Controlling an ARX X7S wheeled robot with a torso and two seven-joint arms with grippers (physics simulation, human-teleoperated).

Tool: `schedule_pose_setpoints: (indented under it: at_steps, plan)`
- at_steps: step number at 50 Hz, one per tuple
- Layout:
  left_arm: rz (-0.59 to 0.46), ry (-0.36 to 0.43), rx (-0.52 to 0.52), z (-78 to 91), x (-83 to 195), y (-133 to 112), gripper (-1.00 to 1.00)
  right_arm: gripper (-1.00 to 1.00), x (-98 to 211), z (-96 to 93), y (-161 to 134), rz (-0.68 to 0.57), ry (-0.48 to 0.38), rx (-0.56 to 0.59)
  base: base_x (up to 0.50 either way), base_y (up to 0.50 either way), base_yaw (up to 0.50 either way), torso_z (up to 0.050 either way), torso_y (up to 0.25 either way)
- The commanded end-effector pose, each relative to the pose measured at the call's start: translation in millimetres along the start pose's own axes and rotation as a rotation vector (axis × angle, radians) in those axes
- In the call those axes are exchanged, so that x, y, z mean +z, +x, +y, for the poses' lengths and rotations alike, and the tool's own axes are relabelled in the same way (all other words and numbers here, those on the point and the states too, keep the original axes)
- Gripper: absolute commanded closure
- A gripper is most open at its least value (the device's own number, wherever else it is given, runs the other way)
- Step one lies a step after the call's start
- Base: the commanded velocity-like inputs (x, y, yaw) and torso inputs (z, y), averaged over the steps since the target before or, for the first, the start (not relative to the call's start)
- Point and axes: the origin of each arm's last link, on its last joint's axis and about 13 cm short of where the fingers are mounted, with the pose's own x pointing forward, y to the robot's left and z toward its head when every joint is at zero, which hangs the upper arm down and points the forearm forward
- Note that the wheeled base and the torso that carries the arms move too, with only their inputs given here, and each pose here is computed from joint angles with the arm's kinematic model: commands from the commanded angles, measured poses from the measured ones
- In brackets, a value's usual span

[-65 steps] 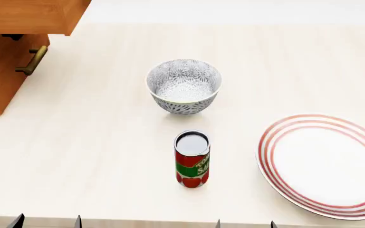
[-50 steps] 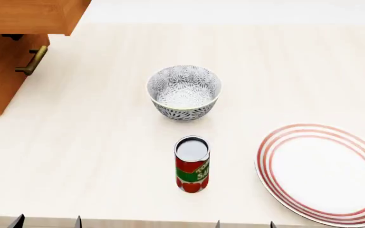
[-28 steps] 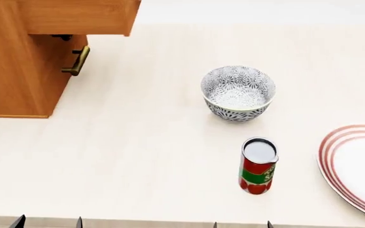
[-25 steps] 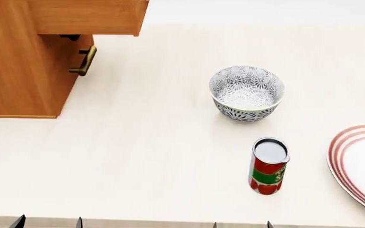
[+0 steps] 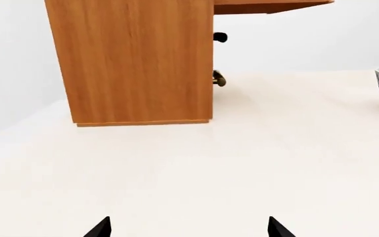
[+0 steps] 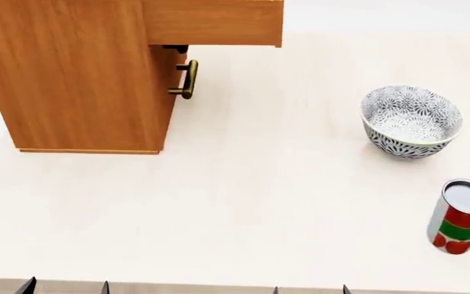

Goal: Put the bowl on top of the cabinet.

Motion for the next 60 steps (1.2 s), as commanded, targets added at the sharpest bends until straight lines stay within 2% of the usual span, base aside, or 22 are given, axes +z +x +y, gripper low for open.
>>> schedule_pose_setpoints:
  at_steps: [1, 2, 11, 15, 16, 22, 33, 34, 35, 37, 38, 40, 43, 46, 47, 50, 53, 60]
  plan:
    - [0.001, 0.003, -0.003, -0.1, 0.1, -0.2, -1.0, -1.0, 0.5, 0.0, -0.3, -0.003, -0.001, 0.001, 0.0, 0.5, 0.0, 0.0, 0.0]
    - [0.003, 0.008, -0.009, -0.3, -0.5, 0.1, -1.0, -1.0, 0.3, 1.9, -0.4, 0.001, -0.033, 0.012, 0.0, 0.5, 0.0, 0.0, 0.0]
    - [0.003, 0.009, -0.01, -0.4, -0.9, 0.1, -1.0, -1.0, 0.3, 2.1, -0.4, -0.004, -0.04, 0.021, 0.0, 0.5, 0.0, 0.0, 0.0]
    - [0.004, 0.009, -0.009, -0.4, -0.9, 0.0, -1.0, -1.0, 1.1, 0.9, -0.5, -0.028, -0.001, 0.009, 0.0, 0.5, 0.0, 0.0, 0.0]
    - [0.004, 0.009, -0.009, -0.5, -0.8, 0.0, -1.0, -1.0, 1.3, -0.2, -0.6, -0.012, 0.035, -0.01, 0.0, 0.26, 0.0, 0.0, 0.0]
    - [0.006, 0.01, -0.007, -0.4, -1.0, 0.1, -1.0, -1.0, 0.0, -0.2, 0.6, 0.011, 0.029, -0.013, 0.0, 0.0, 0.0, 0.0, 0.0]
    - [0.014, 0.044, -0.021, -0.1, -1.5, 0.4, -1.0, -1.0, -2.7, 1.5, 3.0, 0.079, -0.034, -0.035, 0.0, 0.0, 0.0, 0.0, 0.0]
    - [0.013, 0.039, -0.021, 0.5, -0.3, 1.0, -1.0, -1.0, -1.2, 1.1, 3.7, 0.095, -0.031, -0.033, 0.0, 0.0, 0.0, 0.0, 0.0]
    - [0.05, 0.032, -0.038, 1.0, 1.1, 1.4, -1.0, -1.0, 0.4, 0.3, 4.8, 0.146, 0.006, -0.026, 0.0, 0.0, 0.0, 0.0, 0.0]
    - [0.045, 0.024, -0.03, 2.6, 9.4, 1.6, -1.0, -1.0, 10.1, -2.2, 3.1, 0.151, 0.013, -0.053, 0.0, 0.0, 0.0, 0.0, 0.0]
    - [0.022, 0.011, -0.006, 6.1, 31.1, -0.3, -1.0, -1.0, 28.7, -5.7, -1.8, 0.117, 0.004, -0.046, 0.0, 0.0, 0.0, 0.0, 0.0]
    - [0.03, 0.013, -0.007, 7.2, 52.4, -1.3, -1.0, -1.0, 51.6, -8.9, -3.9, 0.09, -0.015, -0.056, 0.0, 0.0, 0.0, 0.0, 0.0]
    - [-0.025, -0.001, -0.019, 7.6, 98.0, -10.2, -1.0, -1.0, 99.3, -14.2, -14.3, 0.008, -0.052, -0.038, 0.0, 0.0, 0.0, 0.0, 0.0]
    - [-0.049, -0.03, -0.027, 7.8, 122.8, -18.0, -1.0, -1.0, 125.9, -16.7, -21.7, -0.04, -0.074, -0.043, 0.0, 0.0, 0.0, 0.0, 0.0]
    - [-0.074, -0.024, -0.033, 7.7, 137.5, -25.5, -1.0, -1.0, 143.4, -18.3, -29.0, -0.081, -0.088, -0.042, 0.0, 0.0, 0.0, 0.0, 0.0]
    - [-0.102, -0.017, -0.037, 7.7, 150.7, -34.6, -1.0, -1.0, 161.2, -19.5, -39.0, -0.121, -0.091, -0.041, 0.0, 0.0, 0.0, 0.0, 0.0]
    - [-0.149, -0.022, -0.047, 8.1, 161.6, -46.9, -1.0, -1.0, 164.5, -20.7, -44.2, -0.146, -0.107, -0.053, 0.0, 0.0, 0.0, 0.0, 0.0]
    - [-0.154, -0.017, -0.024, 9.0, 153.1, -48.6, -1.0, -1.0, 147.3, -19.2, -47.9, -0.112, -0.076, -0.029, 0.0, 0.0, 0.0, 0.0, 0.0]
